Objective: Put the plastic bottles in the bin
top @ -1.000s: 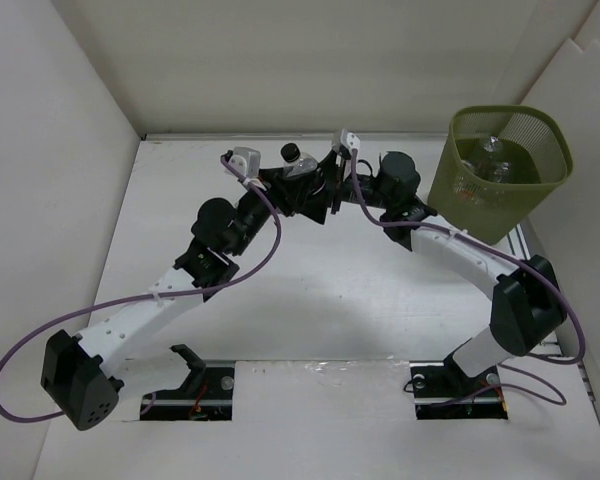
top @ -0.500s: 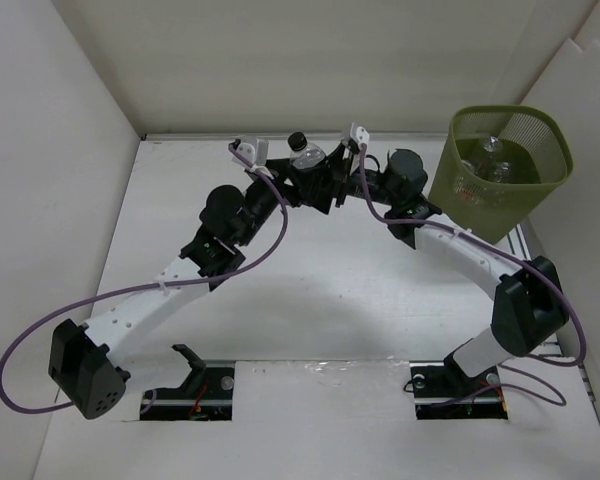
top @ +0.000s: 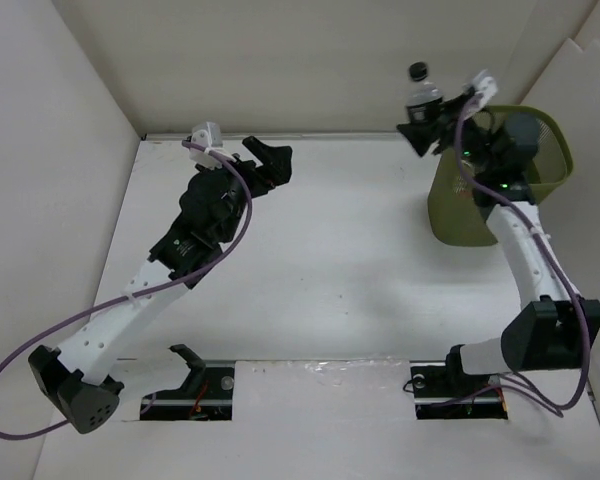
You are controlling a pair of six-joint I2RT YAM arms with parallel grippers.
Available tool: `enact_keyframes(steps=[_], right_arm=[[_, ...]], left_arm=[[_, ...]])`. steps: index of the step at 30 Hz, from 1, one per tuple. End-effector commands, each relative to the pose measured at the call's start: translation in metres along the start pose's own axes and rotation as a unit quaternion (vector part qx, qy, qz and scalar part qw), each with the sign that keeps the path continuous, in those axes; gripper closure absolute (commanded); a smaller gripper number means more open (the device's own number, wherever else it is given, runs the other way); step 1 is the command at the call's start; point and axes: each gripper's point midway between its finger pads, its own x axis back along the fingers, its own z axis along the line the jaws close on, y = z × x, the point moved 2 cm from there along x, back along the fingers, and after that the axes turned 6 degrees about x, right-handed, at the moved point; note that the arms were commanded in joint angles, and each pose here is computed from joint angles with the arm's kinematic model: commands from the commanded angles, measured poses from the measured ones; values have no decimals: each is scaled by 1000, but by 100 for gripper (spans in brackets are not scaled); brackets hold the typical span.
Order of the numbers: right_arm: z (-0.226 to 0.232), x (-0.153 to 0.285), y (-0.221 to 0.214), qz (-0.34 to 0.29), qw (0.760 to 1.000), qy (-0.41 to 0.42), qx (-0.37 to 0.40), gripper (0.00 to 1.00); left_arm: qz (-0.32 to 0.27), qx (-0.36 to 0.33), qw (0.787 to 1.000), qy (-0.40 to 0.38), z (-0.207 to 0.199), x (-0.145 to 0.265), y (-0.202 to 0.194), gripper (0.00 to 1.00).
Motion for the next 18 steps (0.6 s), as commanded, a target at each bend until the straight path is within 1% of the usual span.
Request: enact_keyframes(steps=[1, 2, 4, 5, 6, 7, 8, 10, 11, 12, 13, 14, 15, 18], right_arm=[[-43, 49, 50, -4, 996, -65, 60, 100], [-69, 74, 44, 15, 992, -108, 59, 100], [-91, 96, 46, 26, 987, -145, 66, 97], [-99, 107, 41, 38, 985, -162, 55, 96], [-117, 125, 38, 45, 978, -194, 56, 96], [-122, 132, 38, 47, 976, -205, 57, 94], [-137, 146, 29, 56, 971, -225, 50, 89], [-146, 154, 23, 62, 969, -237, 45, 76], [-149, 153, 24, 63, 968, -237, 51, 67], [-154, 158, 20, 71, 966, -242, 47, 36], [-161, 164, 15, 80, 962, -258, 44, 22], [-163, 165, 21, 84, 959, -265, 51, 12], [-171, 173, 17, 98, 953, -280, 55, 1], [-174, 184, 17, 112, 948, -295, 49, 1]], left_arm=[[-7, 25, 999, 35, 1, 20, 22, 0], [9, 18, 999, 42, 6, 21, 15, 0], [13, 20, 999, 32, 4, 29, 17, 0], [30, 8, 999, 39, 10, 30, 8, 0], [36, 7, 999, 38, 11, 33, 7, 0], [46, 5, 998, 37, 11, 35, 4, 0], [55, -4, 998, 39, 14, 39, 2, 0], [64, -12, 997, 41, 15, 44, 1, 0], [66, -21, 997, 42, 17, 47, 2, 0], [71, -32, 996, 46, 19, 49, 2, 0], [68, -36, 996, 42, 18, 52, 6, 0], [71, -44, 995, 51, 22, 53, 4, 0], [74, -50, 995, 53, 23, 57, 6, 0], [73, -72, 992, 70, 29, 60, 11, 0]])
